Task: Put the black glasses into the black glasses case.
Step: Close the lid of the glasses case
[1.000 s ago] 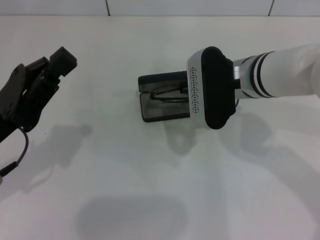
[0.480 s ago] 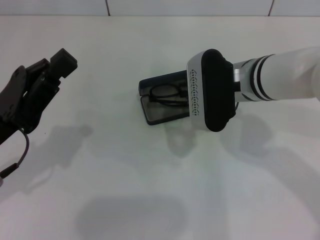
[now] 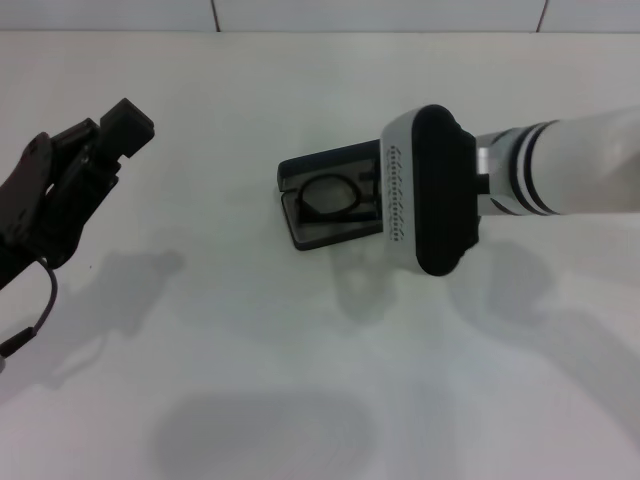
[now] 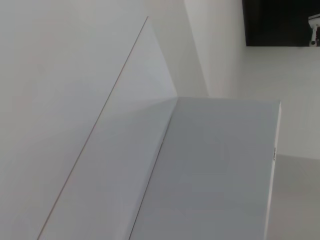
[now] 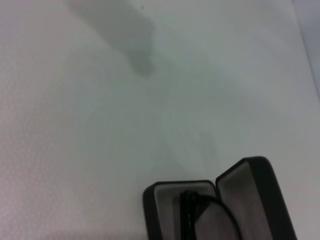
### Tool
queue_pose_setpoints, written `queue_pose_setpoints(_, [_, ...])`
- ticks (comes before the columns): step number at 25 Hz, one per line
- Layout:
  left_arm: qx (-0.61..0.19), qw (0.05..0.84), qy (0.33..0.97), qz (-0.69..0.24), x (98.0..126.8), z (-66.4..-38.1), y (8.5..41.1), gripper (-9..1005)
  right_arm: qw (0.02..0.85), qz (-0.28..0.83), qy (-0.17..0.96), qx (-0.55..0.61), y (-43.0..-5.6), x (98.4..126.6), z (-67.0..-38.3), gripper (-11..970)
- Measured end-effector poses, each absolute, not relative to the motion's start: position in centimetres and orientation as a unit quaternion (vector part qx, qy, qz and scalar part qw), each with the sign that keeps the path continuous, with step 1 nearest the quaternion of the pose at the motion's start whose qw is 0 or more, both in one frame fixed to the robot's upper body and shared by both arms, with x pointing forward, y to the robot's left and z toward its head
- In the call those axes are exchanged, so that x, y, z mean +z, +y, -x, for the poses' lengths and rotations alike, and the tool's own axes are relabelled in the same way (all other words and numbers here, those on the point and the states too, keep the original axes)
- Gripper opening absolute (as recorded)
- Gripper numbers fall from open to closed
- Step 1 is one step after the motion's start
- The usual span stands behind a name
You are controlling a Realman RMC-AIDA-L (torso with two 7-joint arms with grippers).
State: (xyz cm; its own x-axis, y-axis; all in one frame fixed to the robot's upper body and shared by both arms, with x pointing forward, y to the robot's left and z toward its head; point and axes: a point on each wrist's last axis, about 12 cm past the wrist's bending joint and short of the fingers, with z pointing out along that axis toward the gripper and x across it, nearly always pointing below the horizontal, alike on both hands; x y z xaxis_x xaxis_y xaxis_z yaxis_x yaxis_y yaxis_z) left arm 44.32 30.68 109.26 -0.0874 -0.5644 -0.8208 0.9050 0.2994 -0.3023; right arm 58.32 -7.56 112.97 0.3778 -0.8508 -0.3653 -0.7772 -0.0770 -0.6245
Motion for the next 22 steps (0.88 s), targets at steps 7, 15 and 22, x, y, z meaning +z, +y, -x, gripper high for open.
queue_pose_setpoints(7, [-0.565, 0.650, 0.475, -0.182, 109.3, -44.4, 30.7, 71, 0.416, 0.697, 0.584, -0.017, -8.7, 113.0, -56.6, 217])
queue_pose_setpoints(15, [-0.551, 0.653, 0.473, -0.213, 110.6, -46.7, 30.9, 72, 0.471, 0.520, 0.684, 0.201, -12.7, 116.2, -53.3, 267])
queue_pose_setpoints(22, [-0.555, 0.592, 0.519, -0.269, 113.4, -53.0, 29.6, 73, 0.519, 0.382, 0.676, 0.358, -21.9, 116.5, -51.6, 268])
